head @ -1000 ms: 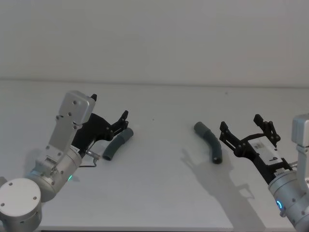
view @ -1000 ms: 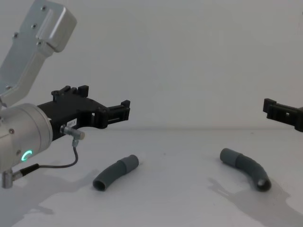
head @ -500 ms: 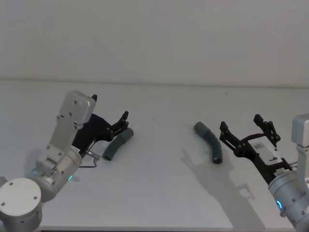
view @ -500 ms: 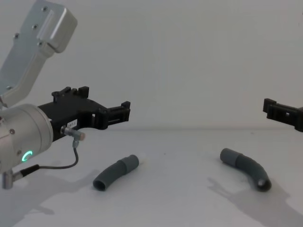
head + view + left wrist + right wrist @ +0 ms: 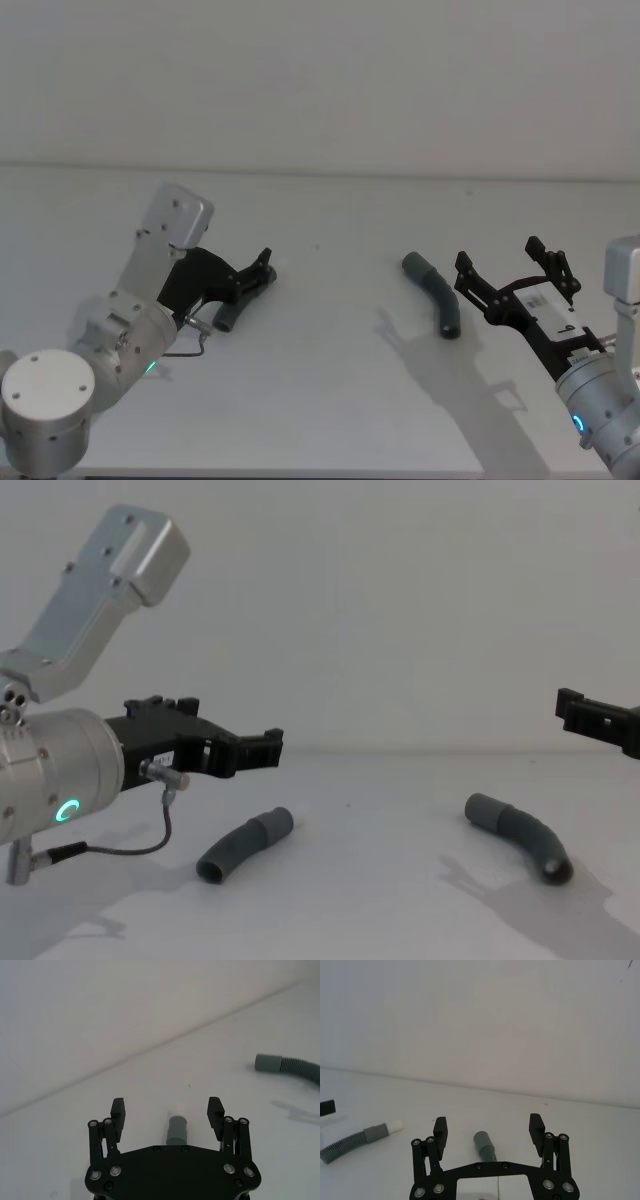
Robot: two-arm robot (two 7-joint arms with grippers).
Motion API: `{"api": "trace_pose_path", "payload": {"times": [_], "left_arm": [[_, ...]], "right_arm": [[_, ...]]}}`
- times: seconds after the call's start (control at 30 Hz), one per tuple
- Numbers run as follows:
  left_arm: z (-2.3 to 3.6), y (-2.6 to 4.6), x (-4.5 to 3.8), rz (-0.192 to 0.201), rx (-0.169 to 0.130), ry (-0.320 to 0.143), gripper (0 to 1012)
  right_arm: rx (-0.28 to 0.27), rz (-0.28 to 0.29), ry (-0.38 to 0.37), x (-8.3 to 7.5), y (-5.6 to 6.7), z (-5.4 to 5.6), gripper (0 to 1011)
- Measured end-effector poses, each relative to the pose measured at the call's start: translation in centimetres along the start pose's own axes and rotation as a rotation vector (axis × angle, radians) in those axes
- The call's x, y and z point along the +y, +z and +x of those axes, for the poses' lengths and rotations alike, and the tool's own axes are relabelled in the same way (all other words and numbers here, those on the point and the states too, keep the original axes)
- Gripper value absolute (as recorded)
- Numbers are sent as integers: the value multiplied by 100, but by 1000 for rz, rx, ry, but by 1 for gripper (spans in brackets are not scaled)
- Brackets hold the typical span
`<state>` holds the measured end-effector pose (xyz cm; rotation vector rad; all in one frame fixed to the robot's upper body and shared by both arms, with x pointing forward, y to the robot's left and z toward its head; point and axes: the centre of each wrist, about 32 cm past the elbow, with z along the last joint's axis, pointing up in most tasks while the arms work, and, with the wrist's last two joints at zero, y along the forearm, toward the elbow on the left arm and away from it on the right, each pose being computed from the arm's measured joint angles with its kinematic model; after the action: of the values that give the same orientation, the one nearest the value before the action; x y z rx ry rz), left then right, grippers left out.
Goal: Use both hands to pick up one end of the pipe from the table, align the ends, and insert them.
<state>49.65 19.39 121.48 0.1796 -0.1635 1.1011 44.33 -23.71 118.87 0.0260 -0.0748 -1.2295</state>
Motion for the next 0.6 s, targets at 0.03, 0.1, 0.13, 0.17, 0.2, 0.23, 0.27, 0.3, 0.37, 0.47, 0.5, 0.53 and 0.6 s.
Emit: {"api": "trace_pose_path", "payload": {"times": [0.03, 0.1, 0.13, 0.17, 0.2, 0.23, 0.27, 0.3, 0.37, 0.47, 0.5, 0.53, 0.6], "left_arm": [[2, 8, -5, 9, 1, -2, 1002], [11, 35, -23, 43, 3, -10, 1002], [16, 49, -32, 57, 3, -13, 1002], [21, 58, -40, 66, 4, -15, 1002], [27, 69, -50, 76, 4, -17, 1002], [36, 84, -67, 104, 6, -23, 1002], [42, 93, -76, 109, 5, -24, 1002], [48, 101, -86, 125, 7, -28, 1002], [61, 115, -105, 148, 8, -33, 1002], [99, 149, -162, 204, 12, -46, 1002], [109, 154, -178, 214, 12, -48, 1002], [125, 161, -201, 233, 13, -53, 1001], [142, 167, -223, 252, 14, -60, 1002]], "right_arm": [[0, 0, 0, 0, 0, 0, 1001], [0, 0, 0, 0, 0, 0, 1001], [0, 0, 0, 0, 0, 0, 1001], [0, 0, 0, 0, 0, 0, 1001], [0, 0, 0, 0, 0, 0, 1001], [0, 0, 0, 0, 0, 0, 1001], [0, 0, 0, 0, 0, 0, 1001], [0, 0, 0, 0, 0, 0, 1001], [0, 0, 0, 0, 0, 0, 1001], [0, 0, 0, 0, 0, 0, 1001], [0, 0, 0, 0, 0, 0, 1001], [0, 0, 0, 0, 0, 0, 1001], [0, 0, 0, 0, 0, 0, 1001]]}}
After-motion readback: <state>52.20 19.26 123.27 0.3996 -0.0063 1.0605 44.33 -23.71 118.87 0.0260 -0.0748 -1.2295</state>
